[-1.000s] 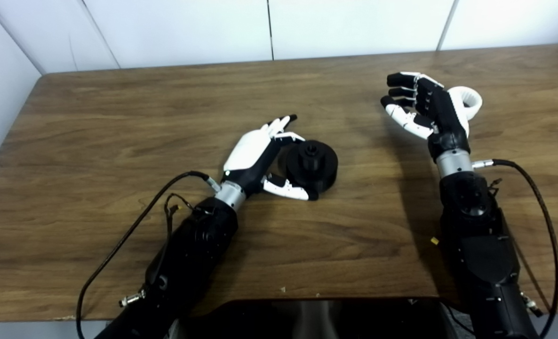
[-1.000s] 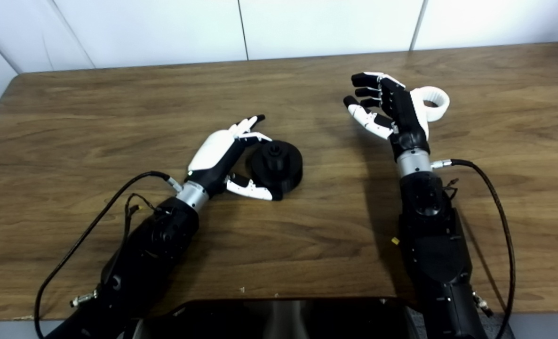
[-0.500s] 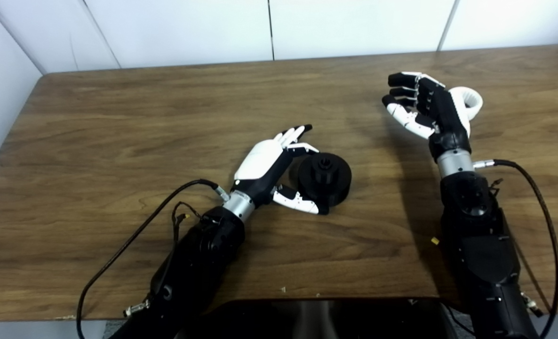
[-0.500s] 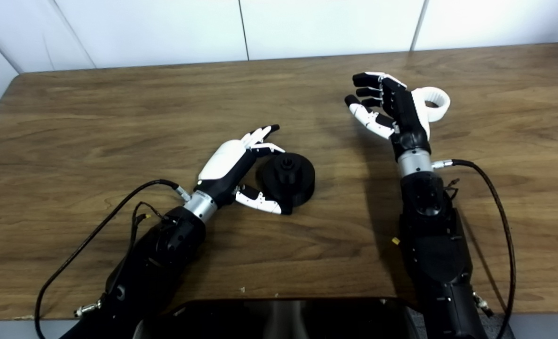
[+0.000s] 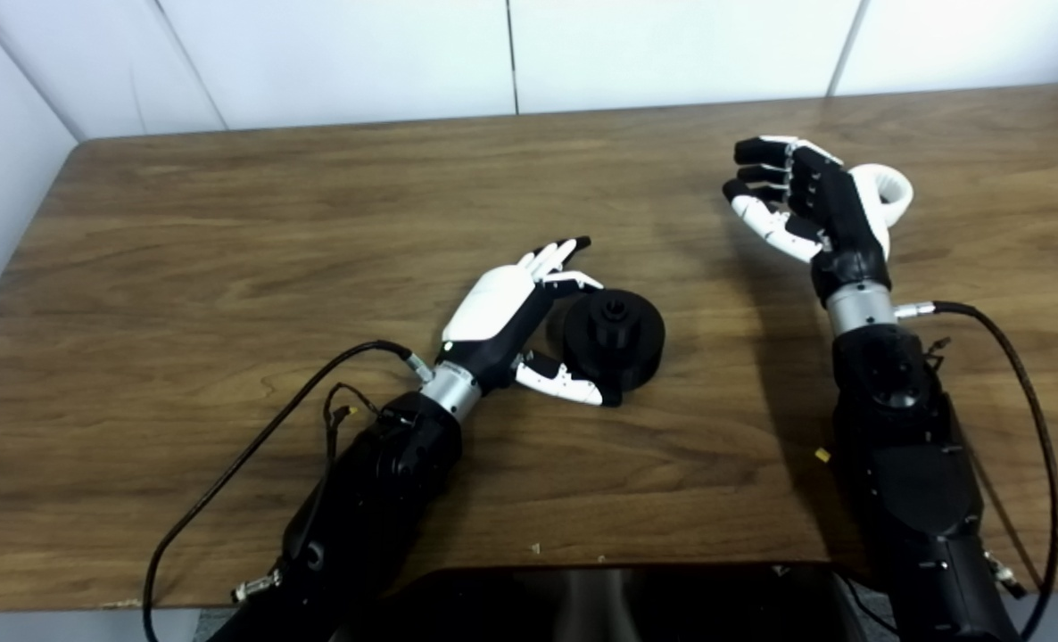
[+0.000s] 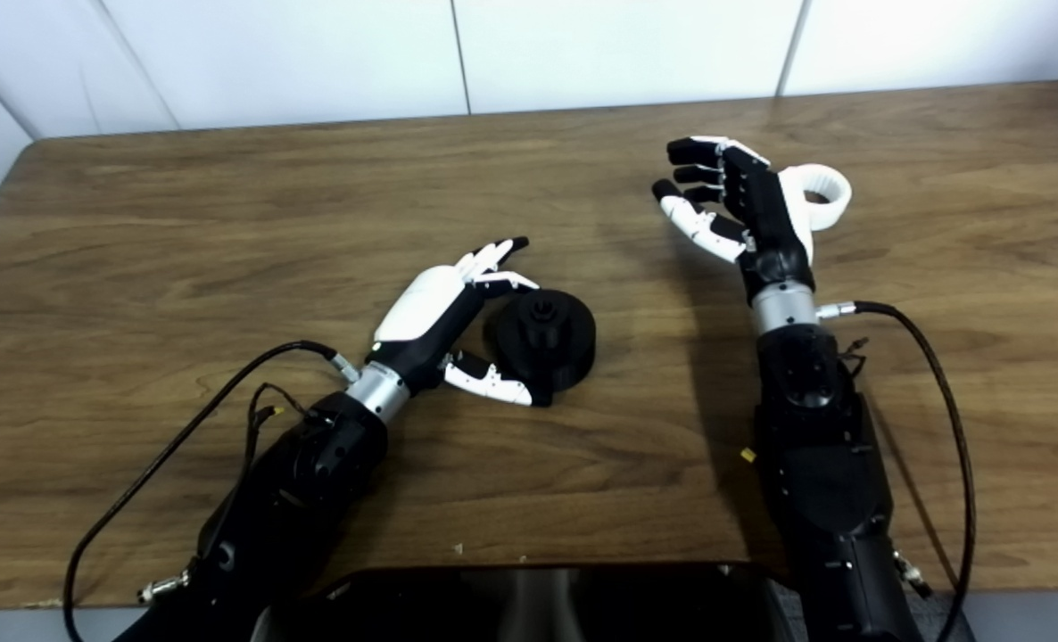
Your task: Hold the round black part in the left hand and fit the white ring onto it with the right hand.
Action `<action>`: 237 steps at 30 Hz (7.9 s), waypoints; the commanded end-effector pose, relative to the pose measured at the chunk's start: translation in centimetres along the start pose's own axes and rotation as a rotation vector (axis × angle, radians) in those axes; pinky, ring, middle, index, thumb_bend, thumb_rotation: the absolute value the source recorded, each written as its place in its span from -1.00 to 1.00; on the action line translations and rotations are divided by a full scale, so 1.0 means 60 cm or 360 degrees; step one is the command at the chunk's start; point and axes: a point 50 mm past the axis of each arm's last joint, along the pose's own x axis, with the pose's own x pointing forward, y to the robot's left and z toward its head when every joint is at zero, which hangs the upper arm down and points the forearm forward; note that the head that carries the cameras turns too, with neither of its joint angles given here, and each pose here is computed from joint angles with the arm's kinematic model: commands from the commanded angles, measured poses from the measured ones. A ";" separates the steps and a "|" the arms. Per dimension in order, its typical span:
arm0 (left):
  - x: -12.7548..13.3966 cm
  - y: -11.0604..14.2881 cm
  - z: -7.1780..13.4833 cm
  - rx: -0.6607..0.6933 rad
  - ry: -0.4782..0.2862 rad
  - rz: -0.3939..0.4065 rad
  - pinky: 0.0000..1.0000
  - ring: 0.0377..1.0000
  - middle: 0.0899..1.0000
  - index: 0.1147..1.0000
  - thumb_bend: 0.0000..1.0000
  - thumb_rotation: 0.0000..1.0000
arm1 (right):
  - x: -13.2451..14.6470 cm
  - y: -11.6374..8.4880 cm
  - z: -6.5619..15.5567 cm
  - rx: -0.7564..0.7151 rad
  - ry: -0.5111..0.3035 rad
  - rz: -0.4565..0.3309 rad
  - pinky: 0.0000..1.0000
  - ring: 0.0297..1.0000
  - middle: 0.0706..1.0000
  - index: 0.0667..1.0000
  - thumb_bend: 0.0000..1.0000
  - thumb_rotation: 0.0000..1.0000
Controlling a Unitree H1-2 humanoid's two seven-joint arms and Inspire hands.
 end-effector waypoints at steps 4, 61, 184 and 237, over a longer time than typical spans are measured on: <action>-0.029 0.010 -0.030 0.0104 0.0017 -0.0057 1.00 1.00 1.00 0.19 1.00 -0.28 | 0.015 0.023 0.039 0.0019 -0.0162 -0.0007 0.28 0.41 0.40 0.30 -0.01 -0.54; -0.047 0.021 -0.052 0.0059 0.0003 -0.0045 1.00 1.00 1.00 0.19 1.00 -0.30 | 0.124 -0.181 0.138 -0.1913 0.0038 0.0223 0.86 0.96 0.88 0.83 0.79 0.48; -0.044 0.029 -0.038 0.0080 0.0006 -0.0044 1.00 1.00 1.00 0.18 1.00 -0.25 | 0.167 -0.218 0.164 -0.2087 -0.0044 0.0146 0.80 0.35 -0.02 -0.08 0.02 -0.69; -0.004 0.002 -0.002 0.0079 0.0019 -0.0011 1.00 1.00 1.00 0.16 1.00 -0.32 | 0.086 -0.201 0.209 -0.1819 -0.0478 0.0256 0.64 0.29 -0.02 -0.09 0.03 -0.71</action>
